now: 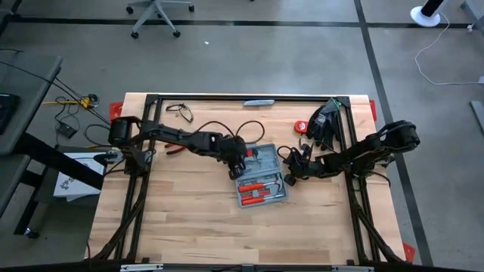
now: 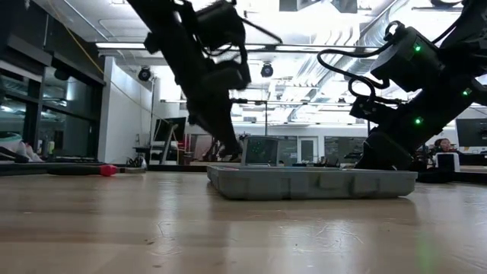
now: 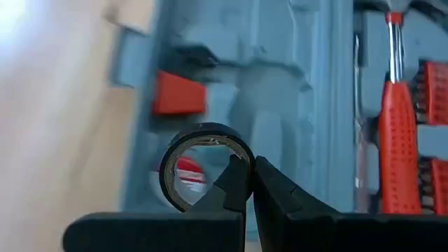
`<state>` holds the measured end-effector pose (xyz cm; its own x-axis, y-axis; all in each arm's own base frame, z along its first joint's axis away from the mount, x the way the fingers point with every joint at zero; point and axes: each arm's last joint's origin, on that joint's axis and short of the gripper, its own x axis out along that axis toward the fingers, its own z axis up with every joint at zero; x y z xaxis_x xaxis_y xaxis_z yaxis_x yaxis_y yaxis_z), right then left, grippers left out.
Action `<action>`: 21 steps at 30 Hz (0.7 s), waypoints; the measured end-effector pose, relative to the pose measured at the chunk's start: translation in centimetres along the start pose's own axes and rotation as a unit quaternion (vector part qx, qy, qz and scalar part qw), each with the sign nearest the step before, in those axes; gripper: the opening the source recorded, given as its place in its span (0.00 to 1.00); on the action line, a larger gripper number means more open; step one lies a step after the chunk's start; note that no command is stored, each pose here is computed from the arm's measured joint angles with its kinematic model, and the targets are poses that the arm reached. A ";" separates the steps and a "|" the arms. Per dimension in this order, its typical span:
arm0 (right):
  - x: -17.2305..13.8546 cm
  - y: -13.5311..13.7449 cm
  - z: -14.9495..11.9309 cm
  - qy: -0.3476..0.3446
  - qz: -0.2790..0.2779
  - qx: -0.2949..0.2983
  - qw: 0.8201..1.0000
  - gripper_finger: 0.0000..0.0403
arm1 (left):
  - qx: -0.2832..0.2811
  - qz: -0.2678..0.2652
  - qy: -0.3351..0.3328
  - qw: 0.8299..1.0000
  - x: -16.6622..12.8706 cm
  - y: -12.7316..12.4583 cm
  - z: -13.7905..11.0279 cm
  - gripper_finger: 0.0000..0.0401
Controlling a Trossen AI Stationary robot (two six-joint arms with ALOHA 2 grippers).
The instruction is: Prefit tool cases
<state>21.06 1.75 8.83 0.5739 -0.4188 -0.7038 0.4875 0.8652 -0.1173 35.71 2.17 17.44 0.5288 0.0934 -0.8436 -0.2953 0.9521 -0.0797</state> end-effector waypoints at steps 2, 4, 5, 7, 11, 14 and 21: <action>0.0 0.0 0.0 0.000 0.000 0.000 1.000 0.00 | -0.006 -0.012 0.021 1.000 1.0 0.0 -0.5 0.00; 0.0 0.0 0.0 0.000 0.000 0.000 1.000 0.00 | -0.010 -0.009 0.035 0.999 2.0 0.1 -0.8 0.00; 0.0 0.0 0.0 0.000 0.000 0.000 1.000 0.00 | -0.012 -0.006 0.038 0.999 2.4 0.1 -0.9 0.00; 0.0 0.0 0.0 0.000 0.000 0.000 1.000 0.00 | -0.017 0.004 0.042 0.999 2.7 0.2 -1.1 0.00; 0.0 0.0 0.0 0.000 0.000 0.000 1.000 0.00 | -0.020 0.006 0.045 0.999 2.9 0.4 -1.1 0.01; 0.0 0.0 0.0 0.000 0.000 0.000 1.000 0.00 | -0.019 0.011 0.041 0.999 2.5 0.5 -1.0 0.02; 0.0 0.0 0.0 0.000 0.000 0.000 1.000 0.00 | -0.015 0.062 0.024 0.998 0.8 0.9 -0.7 0.03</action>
<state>21.06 1.75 8.82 0.5741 -0.4187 -0.7036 0.4878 0.8651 -0.1168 35.33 2.88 16.38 0.4480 0.1958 -0.8723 -0.3809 0.9245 0.0119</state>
